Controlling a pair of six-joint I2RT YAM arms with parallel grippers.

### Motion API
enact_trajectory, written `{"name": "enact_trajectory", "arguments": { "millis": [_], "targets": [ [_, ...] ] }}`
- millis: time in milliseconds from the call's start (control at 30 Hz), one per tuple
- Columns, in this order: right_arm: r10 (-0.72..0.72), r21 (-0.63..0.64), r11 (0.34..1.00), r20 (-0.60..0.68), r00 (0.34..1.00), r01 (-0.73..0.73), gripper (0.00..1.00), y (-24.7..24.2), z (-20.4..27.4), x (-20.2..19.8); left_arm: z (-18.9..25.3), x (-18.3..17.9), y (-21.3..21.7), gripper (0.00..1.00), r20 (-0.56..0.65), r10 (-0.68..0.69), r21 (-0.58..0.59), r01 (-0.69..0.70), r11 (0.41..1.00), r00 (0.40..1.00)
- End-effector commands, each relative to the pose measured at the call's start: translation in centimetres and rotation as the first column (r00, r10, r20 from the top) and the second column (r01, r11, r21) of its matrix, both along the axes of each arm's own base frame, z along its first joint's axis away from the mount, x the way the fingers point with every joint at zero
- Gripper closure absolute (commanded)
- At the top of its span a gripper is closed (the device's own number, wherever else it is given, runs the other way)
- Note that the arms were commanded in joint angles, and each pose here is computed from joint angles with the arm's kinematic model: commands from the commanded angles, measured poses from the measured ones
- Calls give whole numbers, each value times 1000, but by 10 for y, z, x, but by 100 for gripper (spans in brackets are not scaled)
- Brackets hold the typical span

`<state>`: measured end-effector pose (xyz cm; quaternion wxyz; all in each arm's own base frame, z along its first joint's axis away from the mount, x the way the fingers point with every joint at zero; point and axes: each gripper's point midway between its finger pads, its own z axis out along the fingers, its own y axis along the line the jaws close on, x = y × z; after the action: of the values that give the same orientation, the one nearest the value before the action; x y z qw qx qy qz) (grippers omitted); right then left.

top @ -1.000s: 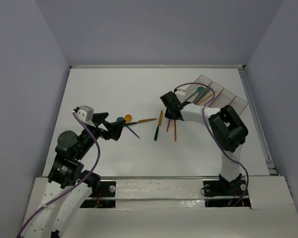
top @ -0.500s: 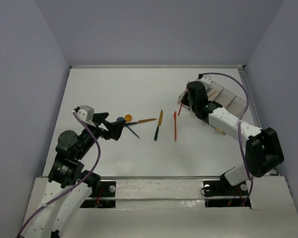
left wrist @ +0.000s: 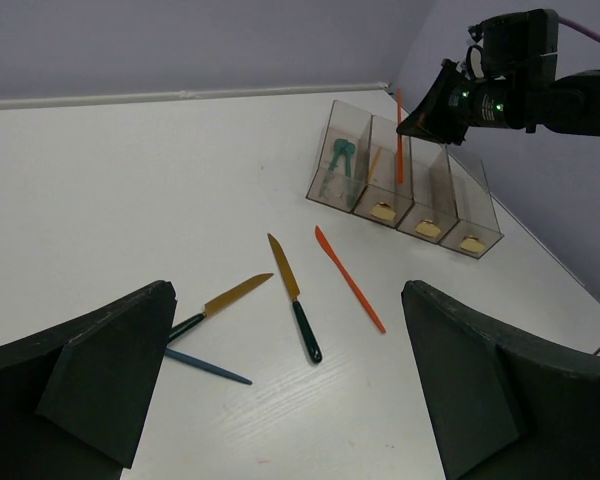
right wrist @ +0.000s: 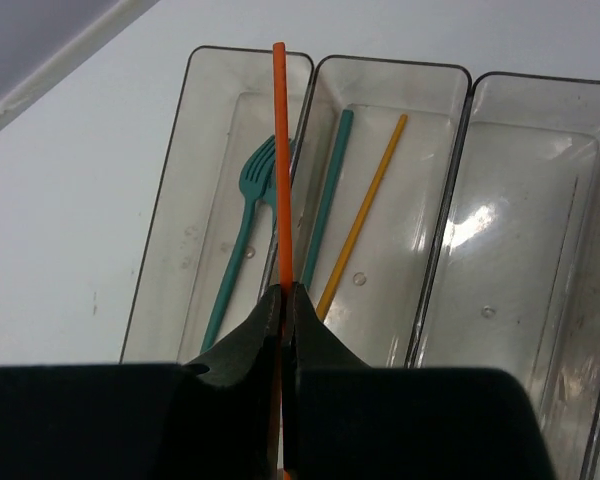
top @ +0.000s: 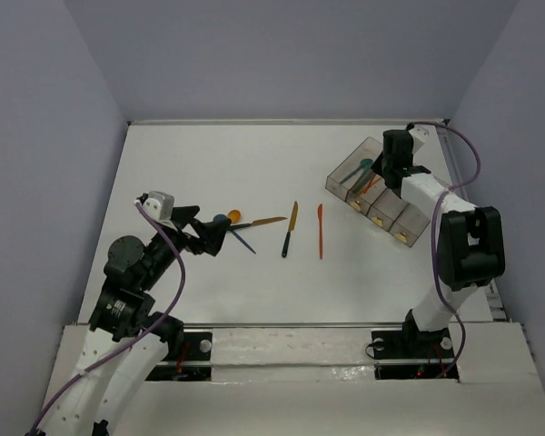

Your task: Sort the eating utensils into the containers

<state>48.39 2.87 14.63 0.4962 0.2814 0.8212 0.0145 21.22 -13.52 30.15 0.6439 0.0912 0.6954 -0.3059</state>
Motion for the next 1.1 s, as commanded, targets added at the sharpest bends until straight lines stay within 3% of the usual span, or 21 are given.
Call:
{"name": "enact_trajectory", "arguments": {
  "millis": [0,200,267,333,367,467,767,900,1067],
  "targets": [
    [-18,-28,999,47,999,19,100,-17,15,26,22,2,2,1,58,12,-13,-11,1000,998],
    [-20,8,1000,23,1000,20,99,-26,0,28,20,5,1,1,49,15,-9,-14,1000,999],
    [-14,17,1000,13,1000,14,89,-24,-5,27,19,6,1,1,43,13,-7,-13,1000,999],
    [-2,29,1000,13,1000,1,72,-21,-6,25,20,7,2,1,47,19,-7,-19,1000,999],
    [7,35,999,16,1000,-8,58,-20,-3,23,19,7,2,1,45,19,-7,-19,1000,999],
    [55,53,997,41,998,-58,44,-11,11,19,19,7,2,1,46,19,-8,-19,1000,999],
    [299,41,952,74,951,-302,41,74,36,-28,24,3,4,1,64,21,-17,-20,1000,998],
    [483,0,875,-42,874,-484,44,156,4,-84,24,1,5,1,68,21,-19,-20,1000,997],
    [549,-34,825,-194,813,-565,45,209,-36,-140,26,0,3,1,73,11,-21,-9,1000,997]
  ]
}}
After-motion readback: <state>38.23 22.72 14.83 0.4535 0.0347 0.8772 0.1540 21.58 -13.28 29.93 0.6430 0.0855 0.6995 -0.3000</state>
